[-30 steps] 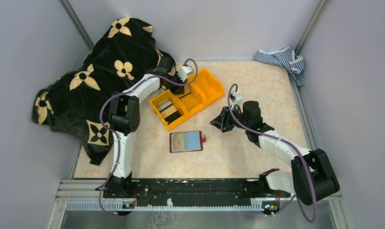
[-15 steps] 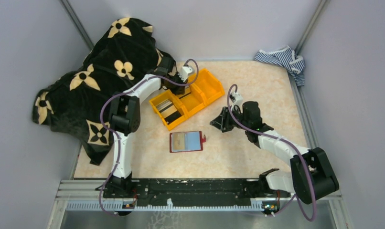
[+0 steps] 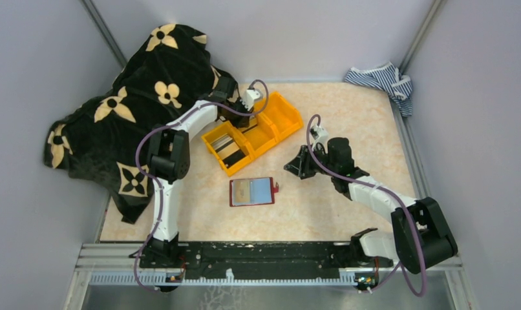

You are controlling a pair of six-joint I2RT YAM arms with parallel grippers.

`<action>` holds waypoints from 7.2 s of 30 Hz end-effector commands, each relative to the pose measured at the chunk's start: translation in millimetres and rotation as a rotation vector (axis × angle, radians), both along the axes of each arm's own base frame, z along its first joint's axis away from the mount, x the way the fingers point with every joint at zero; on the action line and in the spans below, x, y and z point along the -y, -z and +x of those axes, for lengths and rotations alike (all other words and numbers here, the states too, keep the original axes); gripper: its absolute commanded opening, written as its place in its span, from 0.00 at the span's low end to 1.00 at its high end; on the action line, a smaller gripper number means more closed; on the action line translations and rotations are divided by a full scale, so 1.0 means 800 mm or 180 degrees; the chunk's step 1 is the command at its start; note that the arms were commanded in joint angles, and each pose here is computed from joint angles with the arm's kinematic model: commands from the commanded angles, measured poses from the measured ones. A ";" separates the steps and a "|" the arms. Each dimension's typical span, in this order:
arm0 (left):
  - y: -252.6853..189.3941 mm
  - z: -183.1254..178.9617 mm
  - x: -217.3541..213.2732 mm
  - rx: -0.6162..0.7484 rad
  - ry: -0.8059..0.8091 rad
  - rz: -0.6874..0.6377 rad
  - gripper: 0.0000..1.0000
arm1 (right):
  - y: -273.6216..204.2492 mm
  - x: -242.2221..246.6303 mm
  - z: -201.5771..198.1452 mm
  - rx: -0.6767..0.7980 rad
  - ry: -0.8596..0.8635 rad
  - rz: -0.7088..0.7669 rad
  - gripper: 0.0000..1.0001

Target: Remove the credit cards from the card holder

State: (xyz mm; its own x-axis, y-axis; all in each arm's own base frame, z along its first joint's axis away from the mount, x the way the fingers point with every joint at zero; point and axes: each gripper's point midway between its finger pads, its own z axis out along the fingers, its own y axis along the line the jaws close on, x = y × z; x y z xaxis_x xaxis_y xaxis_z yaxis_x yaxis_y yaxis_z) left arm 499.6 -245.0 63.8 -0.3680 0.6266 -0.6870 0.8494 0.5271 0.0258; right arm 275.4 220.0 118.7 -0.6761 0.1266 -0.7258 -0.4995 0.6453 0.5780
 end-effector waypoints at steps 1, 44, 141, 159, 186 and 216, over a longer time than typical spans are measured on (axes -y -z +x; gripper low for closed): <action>-0.035 0.020 -0.012 0.0242 -0.0087 -0.0006 0.18 | -0.012 -0.003 0.008 0.0179 -0.0033 0.0074 0.42; -0.136 0.045 -0.020 0.0764 -0.0226 -0.0265 0.18 | -0.002 -0.007 0.009 0.0105 -0.0074 0.0114 0.42; -0.161 -0.293 -0.206 0.1150 -0.4078 -0.2174 0.93 | 0.073 -0.172 -0.056 0.0420 -0.0289 -0.2148 0.69; -0.157 -0.292 -0.202 0.1131 -0.4028 -0.2144 0.93 | 0.102 -0.181 -0.069 0.0299 -0.0466 -0.2206 0.71; -0.156 -0.292 -0.200 0.1130 -0.3977 -0.2146 0.93 | 0.121 -0.172 -0.080 0.0042 -0.0395 -0.2152 0.00; -0.151 -0.292 -0.189 0.1089 -0.3788 -0.2157 0.92 | 0.092 -0.198 -0.081 0.0304 -0.0502 -0.2223 0.63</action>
State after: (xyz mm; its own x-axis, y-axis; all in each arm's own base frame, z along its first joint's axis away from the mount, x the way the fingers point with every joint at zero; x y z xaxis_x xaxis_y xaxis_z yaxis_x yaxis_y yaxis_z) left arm 264.6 -90.7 179.6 -0.2051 -0.4177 -0.8851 -0.1290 0.9080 -0.3986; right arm 206.9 358.4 35.1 -0.6030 -0.4881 -0.6310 -0.6282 0.7780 -0.0015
